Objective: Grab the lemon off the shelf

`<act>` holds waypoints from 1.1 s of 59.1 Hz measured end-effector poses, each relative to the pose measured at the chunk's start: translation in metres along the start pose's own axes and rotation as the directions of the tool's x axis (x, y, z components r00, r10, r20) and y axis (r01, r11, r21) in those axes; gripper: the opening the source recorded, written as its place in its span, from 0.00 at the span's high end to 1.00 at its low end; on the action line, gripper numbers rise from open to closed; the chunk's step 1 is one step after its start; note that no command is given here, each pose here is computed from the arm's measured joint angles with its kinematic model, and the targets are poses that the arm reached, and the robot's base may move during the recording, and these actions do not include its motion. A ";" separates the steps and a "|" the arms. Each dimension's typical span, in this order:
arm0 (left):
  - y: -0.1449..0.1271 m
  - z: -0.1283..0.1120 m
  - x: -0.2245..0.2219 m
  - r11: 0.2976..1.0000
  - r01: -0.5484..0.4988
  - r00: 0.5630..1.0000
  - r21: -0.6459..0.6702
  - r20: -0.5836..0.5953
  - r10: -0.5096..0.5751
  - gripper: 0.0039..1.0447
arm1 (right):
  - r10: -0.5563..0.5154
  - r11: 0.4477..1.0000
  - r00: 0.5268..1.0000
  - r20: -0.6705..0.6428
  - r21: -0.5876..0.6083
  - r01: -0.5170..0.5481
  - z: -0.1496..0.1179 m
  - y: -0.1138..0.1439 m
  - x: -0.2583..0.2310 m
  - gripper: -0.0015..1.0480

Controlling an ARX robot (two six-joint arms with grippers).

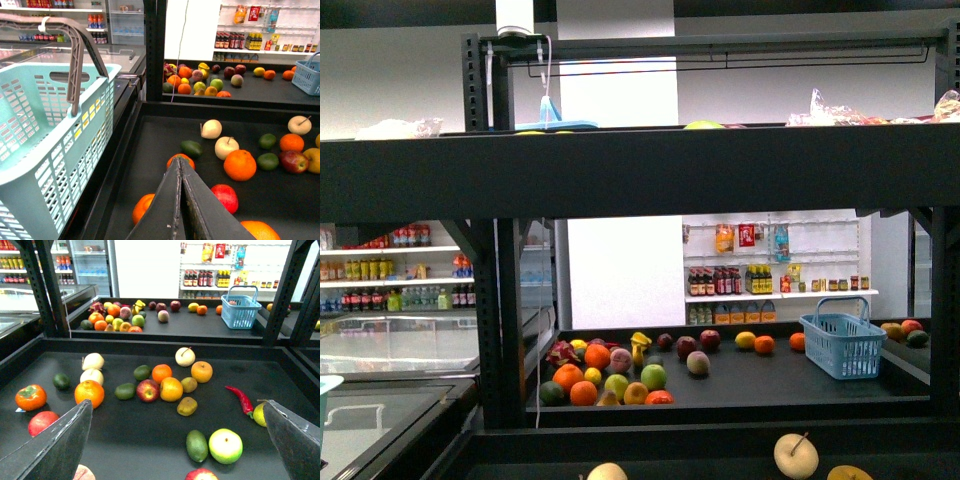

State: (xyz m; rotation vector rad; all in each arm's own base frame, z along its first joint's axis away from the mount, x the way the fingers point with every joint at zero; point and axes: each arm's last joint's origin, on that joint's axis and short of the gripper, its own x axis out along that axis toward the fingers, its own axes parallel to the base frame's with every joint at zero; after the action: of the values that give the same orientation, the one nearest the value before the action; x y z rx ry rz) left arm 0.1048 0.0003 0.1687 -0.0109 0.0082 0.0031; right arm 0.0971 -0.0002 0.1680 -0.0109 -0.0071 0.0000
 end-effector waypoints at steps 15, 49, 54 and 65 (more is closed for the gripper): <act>0.000 -0.001 -0.008 1.000 0.001 1.000 0.000 0.018 -0.001 0.98 | 0.000 1.000 1.000 0.001 0.000 0.000 0.000 0.000 0.000 0.02; 0.000 -0.001 -0.008 1.000 0.001 1.000 0.000 0.017 -0.001 0.15 | 0.000 1.000 1.000 0.001 0.000 0.000 0.000 0.000 0.000 0.02; 0.000 -0.001 -0.008 1.000 0.001 1.000 0.002 0.017 -0.001 0.06 | 0.000 1.000 1.000 0.001 0.000 0.000 0.000 0.000 0.000 0.02; 0.000 -0.001 -0.008 1.000 0.001 1.000 0.002 0.017 -0.001 0.07 | 0.000 1.000 1.000 0.001 0.000 0.000 0.000 0.000 0.000 0.02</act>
State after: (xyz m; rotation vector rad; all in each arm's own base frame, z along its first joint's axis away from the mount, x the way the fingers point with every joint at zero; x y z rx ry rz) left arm 0.0973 0.0002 0.1678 -0.0086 -0.0090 0.0026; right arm 0.0971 -0.0003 0.1680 -0.0109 -0.0078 -0.0004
